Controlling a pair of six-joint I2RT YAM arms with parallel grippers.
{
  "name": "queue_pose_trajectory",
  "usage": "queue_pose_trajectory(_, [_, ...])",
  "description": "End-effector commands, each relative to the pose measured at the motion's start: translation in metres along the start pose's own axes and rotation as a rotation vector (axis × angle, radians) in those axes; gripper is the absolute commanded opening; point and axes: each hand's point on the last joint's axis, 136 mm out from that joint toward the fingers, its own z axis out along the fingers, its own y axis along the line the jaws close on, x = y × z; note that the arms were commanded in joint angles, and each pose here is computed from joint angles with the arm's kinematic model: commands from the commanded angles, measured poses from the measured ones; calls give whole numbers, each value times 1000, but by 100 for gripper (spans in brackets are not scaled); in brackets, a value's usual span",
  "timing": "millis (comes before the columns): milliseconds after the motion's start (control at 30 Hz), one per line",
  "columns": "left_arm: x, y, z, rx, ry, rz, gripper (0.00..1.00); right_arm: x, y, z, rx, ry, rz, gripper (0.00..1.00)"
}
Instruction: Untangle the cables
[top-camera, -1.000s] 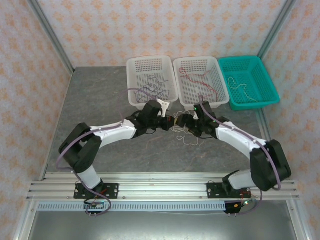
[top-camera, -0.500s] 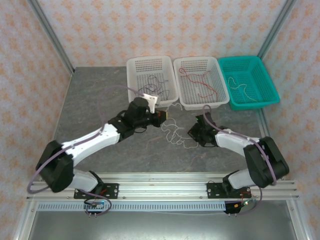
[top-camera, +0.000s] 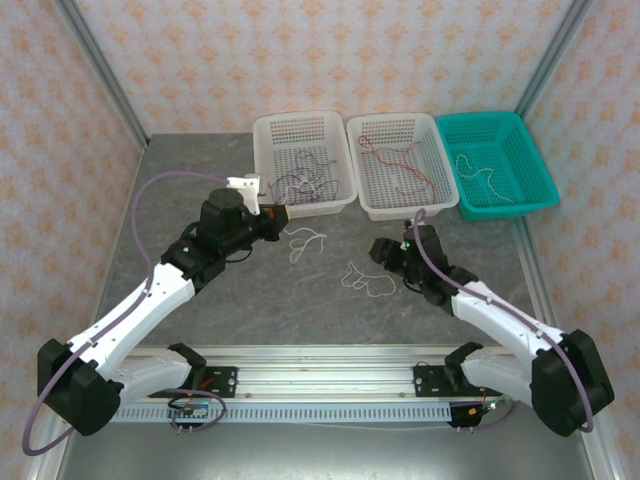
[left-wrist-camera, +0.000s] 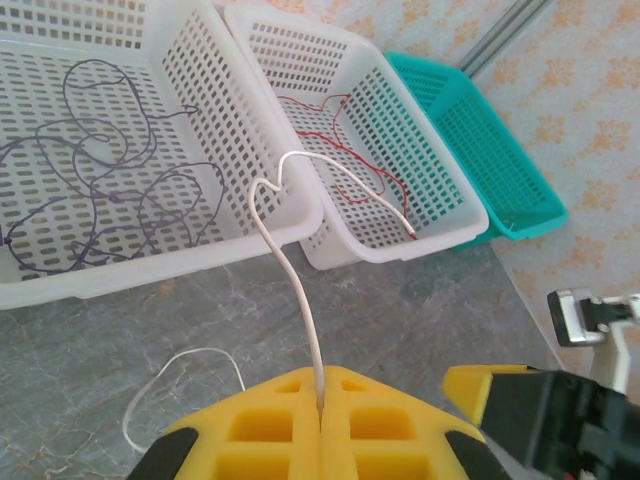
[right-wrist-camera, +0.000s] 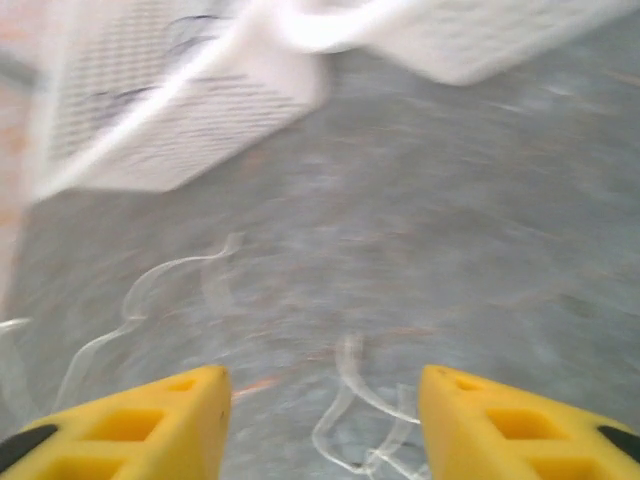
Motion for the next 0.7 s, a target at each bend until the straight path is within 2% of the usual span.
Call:
queue_pose_trajectory(0, [-5, -13, -3, 56, 5, -2, 0, 6, 78, -11, -322, -110, -417, 62])
queue_pose_trajectory(100, [-8, -23, -4, 96, 14, -1, 0, 11, 103, -15, -390, -276, -659, 76])
queue_pose_trajectory(167, [-7, -28, -3, 121, 24, -6, 0, 3, 106, -13, -402, -385, -696, 83])
queue_pose_trajectory(233, [-7, -30, -6, 130, 24, -12, 0, 1, 116, -6, -432, -408, -739, 88])
queue_pose_trajectory(333, [-7, -33, -11, 148, 14, -23, 0, -3, 124, 12, -438, -404, -711, 89])
queue_pose_trajectory(433, [-7, -36, -14, 164, 18, -23, 0, -17, 122, 25, -420, -489, -624, 89])
queue_pose_trajectory(500, [-6, -37, -15, 170, 23, -28, 0, -15, 127, 36, -448, -480, -599, 82])
queue_pose_trajectory(533, [-6, -38, -16, 173, 22, -29, 0, -13, 131, 41, -468, -463, -591, 74])
queue_pose_trajectory(567, [-7, -39, -17, 174, 21, -30, 0, -11, 133, 45, -483, -451, -582, 65])
queue_pose_trajectory(600, [-7, -38, -18, 170, 20, -27, 0, -10, 135, 47, -495, -445, -572, 49])
queue_pose_trajectory(667, [-6, -34, -20, 143, 25, -14, 0, -11, 137, 45, -513, -454, -560, 26])
